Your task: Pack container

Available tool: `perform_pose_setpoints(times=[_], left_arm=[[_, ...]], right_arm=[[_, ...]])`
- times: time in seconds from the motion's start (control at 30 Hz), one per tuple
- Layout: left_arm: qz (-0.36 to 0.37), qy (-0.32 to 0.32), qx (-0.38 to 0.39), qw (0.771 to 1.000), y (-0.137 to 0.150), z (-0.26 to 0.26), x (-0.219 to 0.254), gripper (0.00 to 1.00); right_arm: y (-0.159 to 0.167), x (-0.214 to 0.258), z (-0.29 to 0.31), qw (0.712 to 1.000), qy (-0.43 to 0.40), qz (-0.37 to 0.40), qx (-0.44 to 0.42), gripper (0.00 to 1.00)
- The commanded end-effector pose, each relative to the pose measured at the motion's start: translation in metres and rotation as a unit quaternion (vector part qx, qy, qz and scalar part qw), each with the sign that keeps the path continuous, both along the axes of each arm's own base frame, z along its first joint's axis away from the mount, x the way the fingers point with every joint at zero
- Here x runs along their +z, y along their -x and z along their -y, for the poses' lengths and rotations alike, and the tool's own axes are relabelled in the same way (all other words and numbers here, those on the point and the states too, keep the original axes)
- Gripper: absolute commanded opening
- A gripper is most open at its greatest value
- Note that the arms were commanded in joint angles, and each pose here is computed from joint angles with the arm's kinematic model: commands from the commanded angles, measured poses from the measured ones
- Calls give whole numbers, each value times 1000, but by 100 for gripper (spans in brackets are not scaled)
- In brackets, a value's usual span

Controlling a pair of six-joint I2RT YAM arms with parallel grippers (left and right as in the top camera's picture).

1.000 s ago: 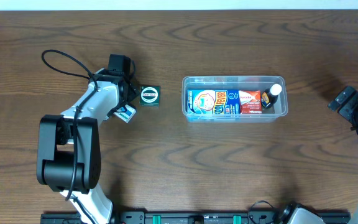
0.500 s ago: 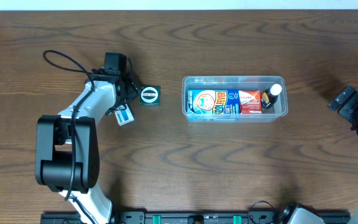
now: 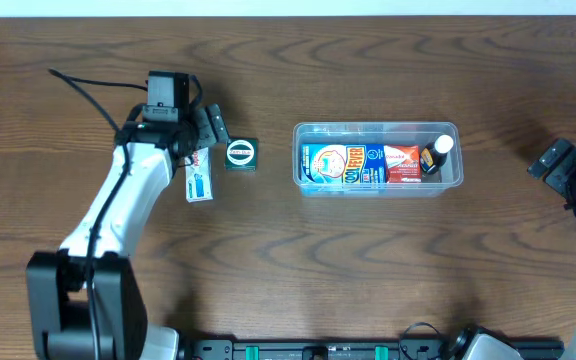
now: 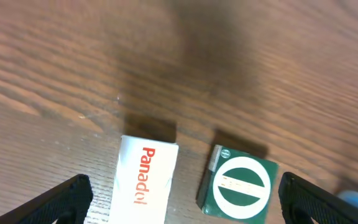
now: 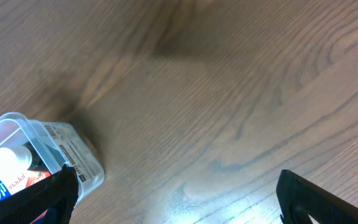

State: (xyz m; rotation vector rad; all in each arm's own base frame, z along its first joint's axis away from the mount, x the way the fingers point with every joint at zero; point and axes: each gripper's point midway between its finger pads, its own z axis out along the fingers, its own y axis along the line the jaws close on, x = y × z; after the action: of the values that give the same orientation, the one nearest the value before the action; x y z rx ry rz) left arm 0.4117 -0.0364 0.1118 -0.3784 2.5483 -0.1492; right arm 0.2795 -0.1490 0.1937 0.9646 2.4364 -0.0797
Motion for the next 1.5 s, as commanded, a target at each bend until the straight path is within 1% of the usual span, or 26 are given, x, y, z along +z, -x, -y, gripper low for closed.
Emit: perform_pose_setpoints(times=[0.0, 0.13, 0.2, 0.3, 0.53, 0.67, 0.87, 0.97, 1.03, 1.07, 1.37, 1.47], left_arm=[[6, -12, -64, 998, 1, 20, 8, 96], [-8, -33, -124, 992, 6, 44, -5, 96], [-12, -34, -139, 990, 7, 56, -12, 97], [-22, -35, -154, 987, 6, 69, -25, 100], [-71, -40, -159, 984, 10, 71, -68, 100], [-84, -42, -160, 983, 11, 71, -80, 100], [-81, -41, -160, 983, 7, 72, -85, 99], [-75, -41, -160, 983, 4, 73, -85, 97], [-71, -40, -160, 984, 2, 74, -84, 91], [-69, -40, -160, 984, 1, 74, -84, 89], [-70, -41, -160, 984, 1, 74, -85, 89], [-78, -41, -160, 983, 3, 73, -92, 89]], right_arm=[[0, 5, 5, 1000, 4, 6, -14, 99], [0, 5, 5, 1000, 4, 6, -14, 99], [0, 5, 5, 1000, 4, 6, -14, 99], [0, 5, 5, 1000, 4, 6, -14, 99], [0, 5, 5, 1000, 4, 6, -14, 99], [0, 5, 5, 1000, 4, 6, -14, 99], [0, 5, 5, 1000, 4, 6, -14, 99], [0, 5, 5, 1000, 4, 6, -14, 99], [0, 5, 5, 1000, 4, 6, -14, 99], [0, 5, 5, 1000, 4, 6, -14, 99], [0, 5, 5, 1000, 4, 6, -14, 99], [0, 5, 5, 1000, 4, 6, -14, 99]])
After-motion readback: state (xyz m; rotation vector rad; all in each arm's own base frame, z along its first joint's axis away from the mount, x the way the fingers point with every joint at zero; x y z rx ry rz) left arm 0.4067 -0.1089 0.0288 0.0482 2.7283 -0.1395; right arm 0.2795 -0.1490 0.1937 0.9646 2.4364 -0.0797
